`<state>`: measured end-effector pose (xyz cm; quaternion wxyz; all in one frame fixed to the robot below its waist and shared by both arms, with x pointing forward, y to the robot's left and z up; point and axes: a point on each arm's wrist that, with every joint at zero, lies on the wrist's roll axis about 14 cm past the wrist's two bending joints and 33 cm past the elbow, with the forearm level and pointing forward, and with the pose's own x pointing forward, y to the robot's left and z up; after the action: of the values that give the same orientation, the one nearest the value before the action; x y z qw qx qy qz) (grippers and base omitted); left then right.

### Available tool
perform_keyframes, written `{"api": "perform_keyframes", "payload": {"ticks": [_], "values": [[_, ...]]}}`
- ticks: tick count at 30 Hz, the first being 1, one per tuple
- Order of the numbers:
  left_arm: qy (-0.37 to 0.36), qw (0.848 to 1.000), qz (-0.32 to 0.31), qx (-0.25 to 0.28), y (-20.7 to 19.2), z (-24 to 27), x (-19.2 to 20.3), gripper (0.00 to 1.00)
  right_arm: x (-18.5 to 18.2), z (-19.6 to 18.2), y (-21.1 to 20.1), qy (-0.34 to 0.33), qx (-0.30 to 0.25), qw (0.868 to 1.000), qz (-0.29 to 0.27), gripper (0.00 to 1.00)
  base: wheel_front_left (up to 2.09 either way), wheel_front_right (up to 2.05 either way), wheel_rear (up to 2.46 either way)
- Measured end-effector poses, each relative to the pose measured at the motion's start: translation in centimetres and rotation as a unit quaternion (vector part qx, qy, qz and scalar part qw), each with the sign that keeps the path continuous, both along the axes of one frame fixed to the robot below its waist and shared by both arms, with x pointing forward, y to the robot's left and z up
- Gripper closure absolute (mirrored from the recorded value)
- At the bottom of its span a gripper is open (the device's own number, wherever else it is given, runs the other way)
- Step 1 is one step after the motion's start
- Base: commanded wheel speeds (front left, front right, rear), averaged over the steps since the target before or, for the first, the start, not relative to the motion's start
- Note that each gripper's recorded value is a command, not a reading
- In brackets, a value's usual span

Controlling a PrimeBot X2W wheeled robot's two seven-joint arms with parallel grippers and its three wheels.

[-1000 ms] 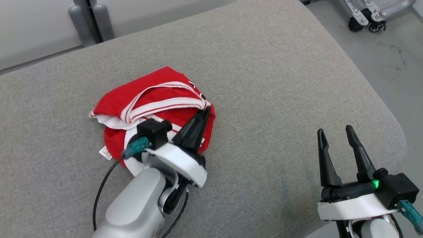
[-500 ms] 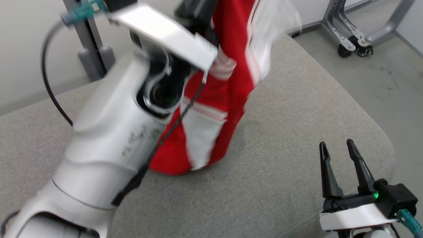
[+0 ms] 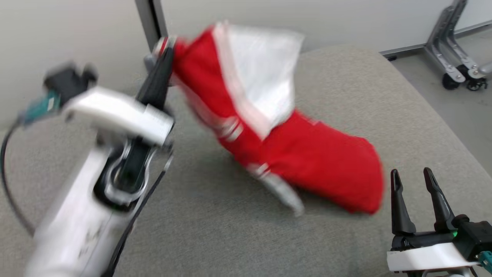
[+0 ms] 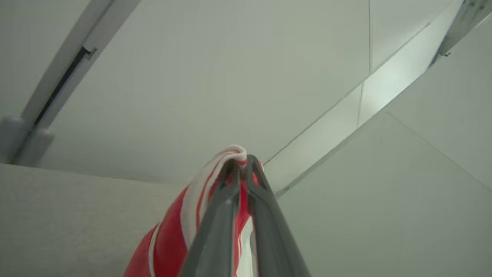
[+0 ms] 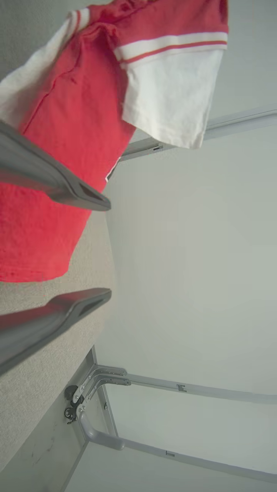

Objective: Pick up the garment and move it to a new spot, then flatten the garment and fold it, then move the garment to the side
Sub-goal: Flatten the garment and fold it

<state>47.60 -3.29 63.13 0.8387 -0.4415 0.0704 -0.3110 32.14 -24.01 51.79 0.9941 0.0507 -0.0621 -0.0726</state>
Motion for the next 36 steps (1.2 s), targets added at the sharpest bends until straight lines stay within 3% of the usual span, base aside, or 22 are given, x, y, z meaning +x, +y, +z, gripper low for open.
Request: {"api": "perform_keyframes", "payload": {"ticks": [4, 5, 12, 13, 14, 15, 20, 23, 27, 30, 36], "values": [[0.127, 0.985, 0.104, 0.044, 8.0, -11.4, -0.7, 1.00, 1.0, -1.1, 0.4, 0.019, -0.006, 1.000, 0.009, 0.00, 0.00, 0.00, 0.00], [0.127, 0.985, 0.104, 0.044, 8.0, -11.4, -0.7, 1.00, 1.0, -1.1, 0.4, 0.019, -0.006, 1.000, 0.009, 0.00, 0.00, 0.00, 0.00], [0.241, 0.927, 0.271, 0.094, 19.9, -21.8, -3.5, 1.00, 2.7, -2.2, 1.8, 0.035, -0.007, 0.999, 0.034, 0.00, 0.00, 0.00, 0.00], [0.249, 0.921, 0.284, 0.091, 20.7, -22.4, -3.8, 0.96, 2.9, -2.2, 2.2, 0.036, -0.008, 0.999, 0.039, 0.00, 0.00, 0.00, 0.00], [0.256, 0.916, 0.295, 0.092, 21.3, -23.0, -4.1, 0.09, 3.1, -2.3, 2.4, 0.036, -0.009, 0.998, 0.044, 0.00, 0.00, 0.00, 0.00], [0.258, 0.913, 0.300, 0.101, 21.8, -23.4, -4.3, 0.00, 3.3, -2.2, 2.6, 0.035, -0.009, 0.998, 0.048, 0.00, 0.00, 0.00, 0.00], [0.181, 0.910, 0.302, 0.219, 24.2, -22.2, -3.6, 0.00, 3.7, -2.4, 3.0, 0.038, -0.010, 0.998, 0.054, 0.00, 0.00, 0.00, 0.00], [0.063, 0.900, 0.287, 0.323, 24.9, -18.3, -1.8, 0.00, 3.9, -2.7, 3.3, 0.042, -0.012, 0.997, 0.058, 0.00, 0.00, 0.00, 0.00], [-0.078, 0.886, 0.211, 0.405, 21.0, -14.4, -0.2, 0.00, 4.1, -3.2, 3.9, 0.051, -0.014, 0.996, 0.068, 0.00, 0.00, 0.00, 0.00], [-0.148, 0.854, 0.135, 0.481, 18.2, -13.1, 1.6, 0.00, 4.4, -3.6, 4.4, 0.056, -0.014, 0.995, 0.076, 0.00, 0.00, 0.00, 0.00], [-0.196, 0.810, 0.001, 0.552, 12.0, -15.6, 3.8, 0.00, 5.6, -4.0, 4.8, 0.061, -0.017, 0.994, 0.084, 0.00, 0.00, 0.00, 0.00]]}}
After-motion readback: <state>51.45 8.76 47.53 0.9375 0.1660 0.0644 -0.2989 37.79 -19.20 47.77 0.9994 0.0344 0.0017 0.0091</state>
